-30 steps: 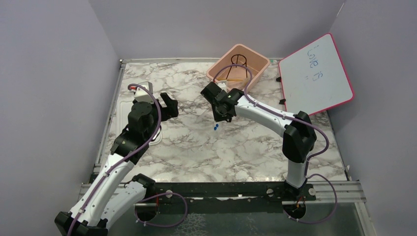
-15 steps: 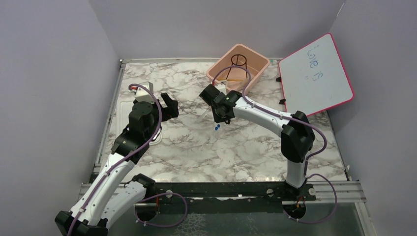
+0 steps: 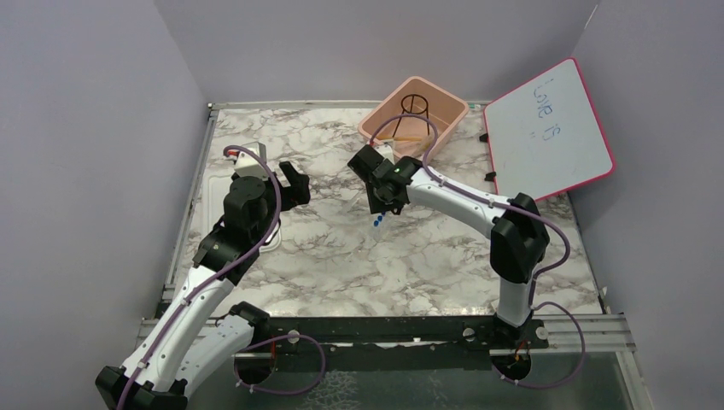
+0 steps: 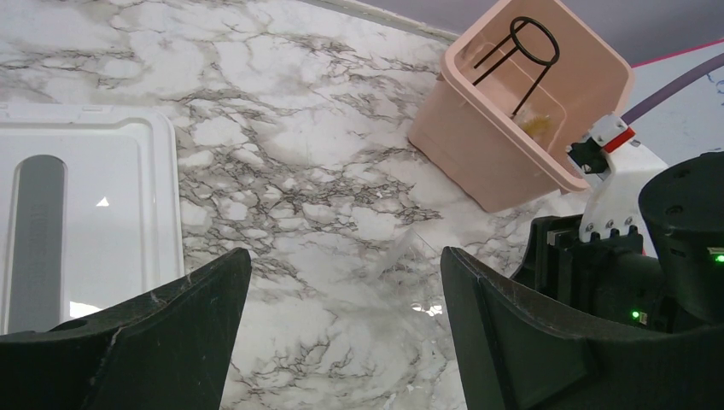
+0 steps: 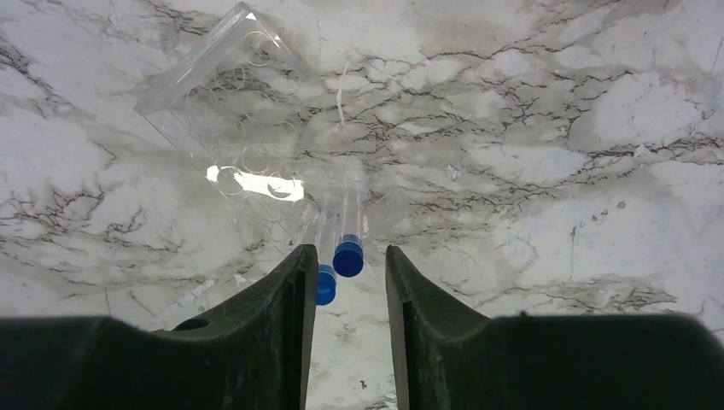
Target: Organize the chemistry lab equipment
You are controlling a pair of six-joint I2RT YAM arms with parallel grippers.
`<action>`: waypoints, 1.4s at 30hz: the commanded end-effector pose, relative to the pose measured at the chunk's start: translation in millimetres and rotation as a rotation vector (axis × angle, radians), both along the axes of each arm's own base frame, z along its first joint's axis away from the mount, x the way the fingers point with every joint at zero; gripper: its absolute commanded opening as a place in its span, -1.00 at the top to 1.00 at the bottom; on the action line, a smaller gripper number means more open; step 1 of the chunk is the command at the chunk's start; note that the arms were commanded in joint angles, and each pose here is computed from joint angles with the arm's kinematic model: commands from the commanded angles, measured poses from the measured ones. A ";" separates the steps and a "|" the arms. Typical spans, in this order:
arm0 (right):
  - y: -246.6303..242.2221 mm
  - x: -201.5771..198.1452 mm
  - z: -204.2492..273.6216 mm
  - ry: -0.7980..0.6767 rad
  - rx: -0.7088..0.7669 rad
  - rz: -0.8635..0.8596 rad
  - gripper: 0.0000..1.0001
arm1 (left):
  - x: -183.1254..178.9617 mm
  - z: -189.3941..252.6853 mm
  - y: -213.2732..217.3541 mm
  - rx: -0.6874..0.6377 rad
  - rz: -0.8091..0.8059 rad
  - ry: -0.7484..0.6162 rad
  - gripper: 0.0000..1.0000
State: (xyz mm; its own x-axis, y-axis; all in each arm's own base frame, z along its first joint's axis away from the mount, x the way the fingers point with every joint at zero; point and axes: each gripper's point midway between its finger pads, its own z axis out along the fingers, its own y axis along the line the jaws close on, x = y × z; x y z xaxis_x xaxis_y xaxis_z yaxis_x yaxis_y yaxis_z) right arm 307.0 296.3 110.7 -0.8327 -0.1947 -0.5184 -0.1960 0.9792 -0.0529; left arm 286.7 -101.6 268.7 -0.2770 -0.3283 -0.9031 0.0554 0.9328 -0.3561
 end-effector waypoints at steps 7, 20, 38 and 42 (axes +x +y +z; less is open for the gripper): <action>0.1 -1.8 42.3 -0.091 0.115 -0.051 0.21 | 4.0 -12.6 -0.8 0.020 0.000 0.026 -0.76; -24.1 -41.2 57.8 -0.180 0.359 -0.027 0.20 | 34.6 -130.1 20.3 0.139 0.065 0.501 -0.44; -27.7 -61.3 44.6 -0.232 0.467 0.087 0.22 | 110.1 -207.2 93.4 0.203 0.208 0.841 -0.26; -31.3 -61.7 47.6 -0.246 0.466 0.084 0.22 | 105.4 -231.2 89.8 0.215 0.164 0.920 -0.24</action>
